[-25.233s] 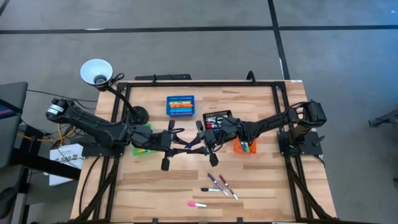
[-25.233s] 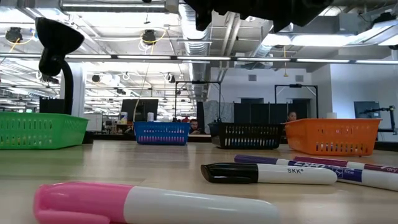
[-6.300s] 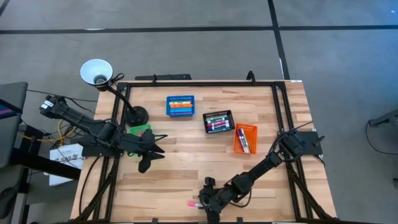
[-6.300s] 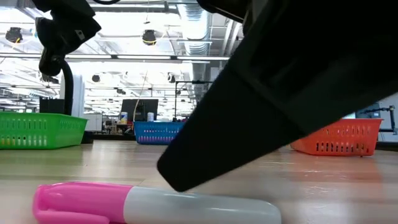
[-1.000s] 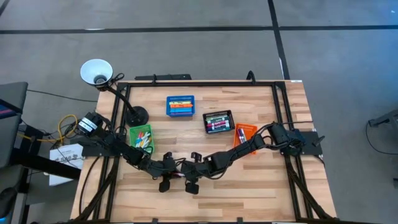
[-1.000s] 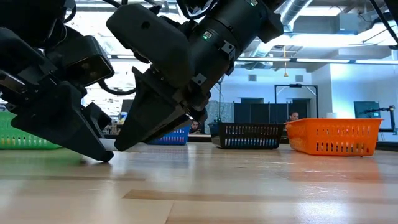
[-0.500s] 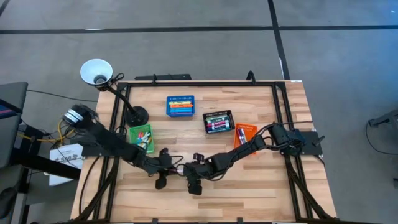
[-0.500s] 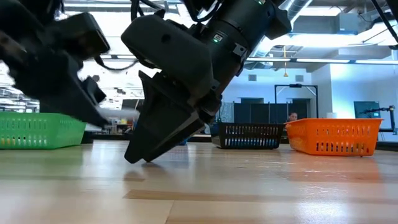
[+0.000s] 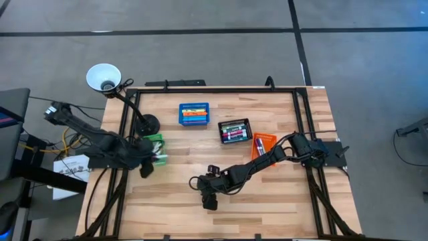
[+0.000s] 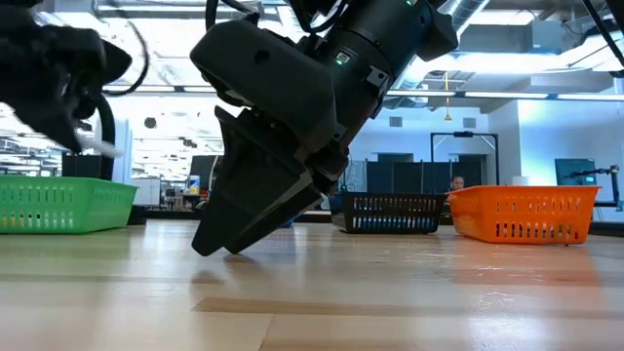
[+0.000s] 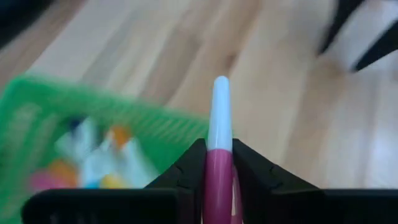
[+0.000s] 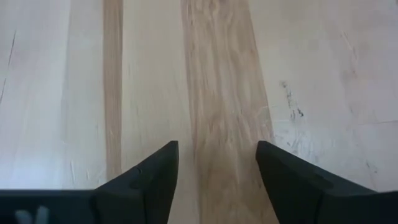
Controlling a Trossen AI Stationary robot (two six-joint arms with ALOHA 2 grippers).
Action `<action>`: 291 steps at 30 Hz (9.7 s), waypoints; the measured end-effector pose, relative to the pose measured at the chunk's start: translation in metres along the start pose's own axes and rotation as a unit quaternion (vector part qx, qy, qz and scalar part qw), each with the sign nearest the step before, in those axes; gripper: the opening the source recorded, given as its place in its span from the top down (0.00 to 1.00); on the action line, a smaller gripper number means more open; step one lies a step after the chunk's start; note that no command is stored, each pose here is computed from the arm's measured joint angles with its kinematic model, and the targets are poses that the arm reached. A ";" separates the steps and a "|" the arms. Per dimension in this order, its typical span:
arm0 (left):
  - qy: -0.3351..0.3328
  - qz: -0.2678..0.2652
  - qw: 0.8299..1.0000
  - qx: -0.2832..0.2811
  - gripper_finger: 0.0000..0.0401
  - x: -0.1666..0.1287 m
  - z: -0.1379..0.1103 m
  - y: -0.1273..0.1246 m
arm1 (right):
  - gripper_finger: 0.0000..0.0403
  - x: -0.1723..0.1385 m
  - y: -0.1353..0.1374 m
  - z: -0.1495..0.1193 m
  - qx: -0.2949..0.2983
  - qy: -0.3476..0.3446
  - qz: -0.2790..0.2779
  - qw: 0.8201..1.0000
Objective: Pick & Place Markers
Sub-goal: Put the pink highlighter pen into the green basket, then return to home position
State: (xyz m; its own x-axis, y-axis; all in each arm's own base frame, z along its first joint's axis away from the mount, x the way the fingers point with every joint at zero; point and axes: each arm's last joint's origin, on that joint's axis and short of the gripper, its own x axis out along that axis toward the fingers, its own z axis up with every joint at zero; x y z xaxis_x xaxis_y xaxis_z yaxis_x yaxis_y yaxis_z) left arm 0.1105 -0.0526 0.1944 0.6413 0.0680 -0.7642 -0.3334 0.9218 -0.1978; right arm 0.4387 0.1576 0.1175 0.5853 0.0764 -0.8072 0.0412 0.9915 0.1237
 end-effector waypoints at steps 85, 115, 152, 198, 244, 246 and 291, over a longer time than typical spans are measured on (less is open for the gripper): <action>-0.458 -0.088 0.866 0.178 0.71 -0.022 0.024 0.052 | 0.70 -0.269 -0.135 -0.205 -0.119 -0.483 -0.018 0.867; -0.393 -0.116 0.898 0.162 0.71 0.027 0.006 0.063 | 0.71 -0.252 -0.157 -0.231 -0.094 -0.469 -0.033 0.878; -0.380 -0.115 0.908 0.132 0.71 0.025 -0.002 0.066 | 0.71 -0.252 -0.157 -0.231 -0.094 -0.468 -0.034 0.878; -0.387 -0.116 0.905 0.131 0.71 0.024 -0.001 0.065 | 0.71 -0.252 -0.157 -0.231 -0.094 -0.468 -0.034 0.878; -0.387 -0.117 0.905 0.131 0.71 0.024 -0.001 0.065 | 0.71 -0.252 -0.157 -0.231 -0.094 -0.468 -0.034 0.878; -0.387 -0.116 0.905 0.131 0.71 0.024 -0.001 0.065 | 0.71 -0.252 -0.157 -0.231 -0.094 -0.468 -0.034 0.878; -0.387 -0.117 0.905 0.131 0.71 0.024 -0.001 0.065 | 0.71 -0.252 -0.157 -0.231 -0.094 -0.468 -0.034 0.878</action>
State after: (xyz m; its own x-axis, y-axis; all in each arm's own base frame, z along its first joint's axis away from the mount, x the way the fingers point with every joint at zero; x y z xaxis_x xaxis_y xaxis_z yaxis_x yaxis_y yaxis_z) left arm 0.1031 0.0088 0.1627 0.9991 0.0136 -0.0412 -0.0164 0.9975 -0.0686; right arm 0.0976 0.0075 0.1677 0.9995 -0.0161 0.0289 0.0182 0.9971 -0.0745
